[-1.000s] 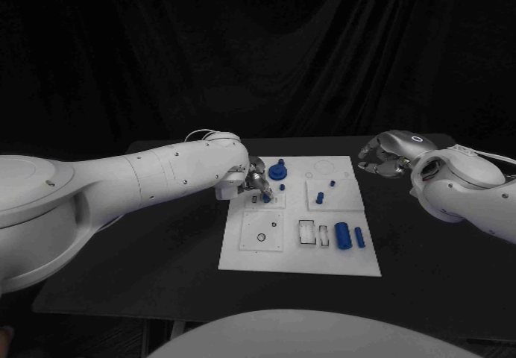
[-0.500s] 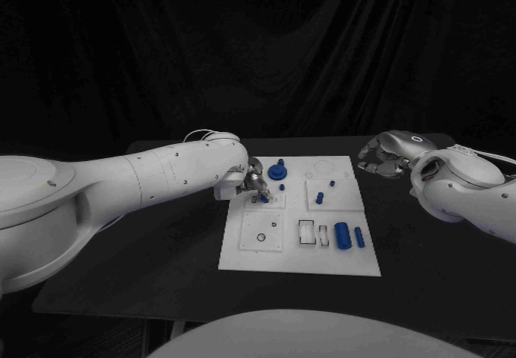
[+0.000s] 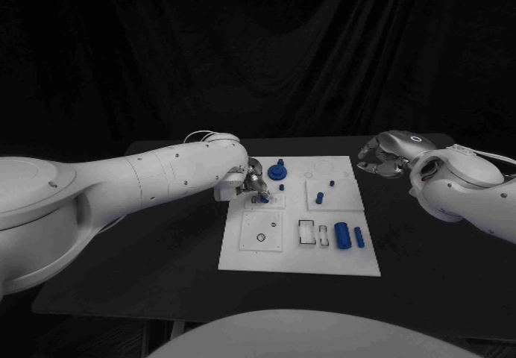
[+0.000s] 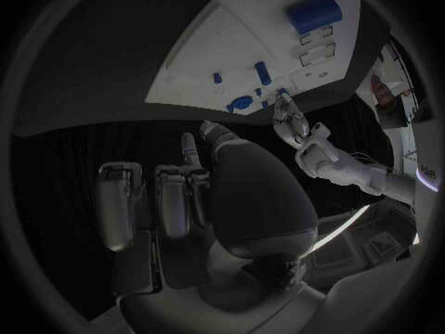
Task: Assemble the parts on the task board
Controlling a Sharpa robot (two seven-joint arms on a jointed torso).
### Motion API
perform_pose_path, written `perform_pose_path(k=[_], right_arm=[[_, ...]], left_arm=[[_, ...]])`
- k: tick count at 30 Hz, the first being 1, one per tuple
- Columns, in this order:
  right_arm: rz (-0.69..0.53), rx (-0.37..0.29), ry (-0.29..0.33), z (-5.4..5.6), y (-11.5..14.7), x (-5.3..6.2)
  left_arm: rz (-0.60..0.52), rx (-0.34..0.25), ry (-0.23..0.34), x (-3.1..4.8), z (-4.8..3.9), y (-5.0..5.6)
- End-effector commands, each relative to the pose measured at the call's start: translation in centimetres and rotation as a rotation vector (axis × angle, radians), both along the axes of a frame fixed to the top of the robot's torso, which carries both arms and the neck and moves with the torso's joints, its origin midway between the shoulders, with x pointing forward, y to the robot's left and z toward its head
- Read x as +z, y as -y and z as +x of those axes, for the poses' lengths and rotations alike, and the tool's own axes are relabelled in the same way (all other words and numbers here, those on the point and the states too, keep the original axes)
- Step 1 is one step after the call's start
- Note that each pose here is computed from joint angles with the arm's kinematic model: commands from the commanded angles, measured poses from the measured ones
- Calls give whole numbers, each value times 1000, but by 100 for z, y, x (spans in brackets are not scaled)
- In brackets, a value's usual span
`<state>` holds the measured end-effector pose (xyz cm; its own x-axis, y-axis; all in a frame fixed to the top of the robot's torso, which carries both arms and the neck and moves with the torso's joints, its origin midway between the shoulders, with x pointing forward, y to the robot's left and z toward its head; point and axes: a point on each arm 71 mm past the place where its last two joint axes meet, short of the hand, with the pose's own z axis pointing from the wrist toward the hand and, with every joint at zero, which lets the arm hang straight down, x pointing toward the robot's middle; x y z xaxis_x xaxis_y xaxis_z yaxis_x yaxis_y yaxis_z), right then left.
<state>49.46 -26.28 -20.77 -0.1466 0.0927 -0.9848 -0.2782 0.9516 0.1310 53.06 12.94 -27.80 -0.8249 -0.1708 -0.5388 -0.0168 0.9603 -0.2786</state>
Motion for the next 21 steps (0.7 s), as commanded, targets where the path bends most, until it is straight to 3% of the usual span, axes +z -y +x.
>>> perform_pose_path(k=[1, 21], right_arm=[[-8, -14, -8, 0, 7, -13], [-14, -17, -16, 5, 6, -21]], left_arm=[[-28, -1, 8, -23, -11, 27], [-52, 0, 24, -43, -20, 55]])
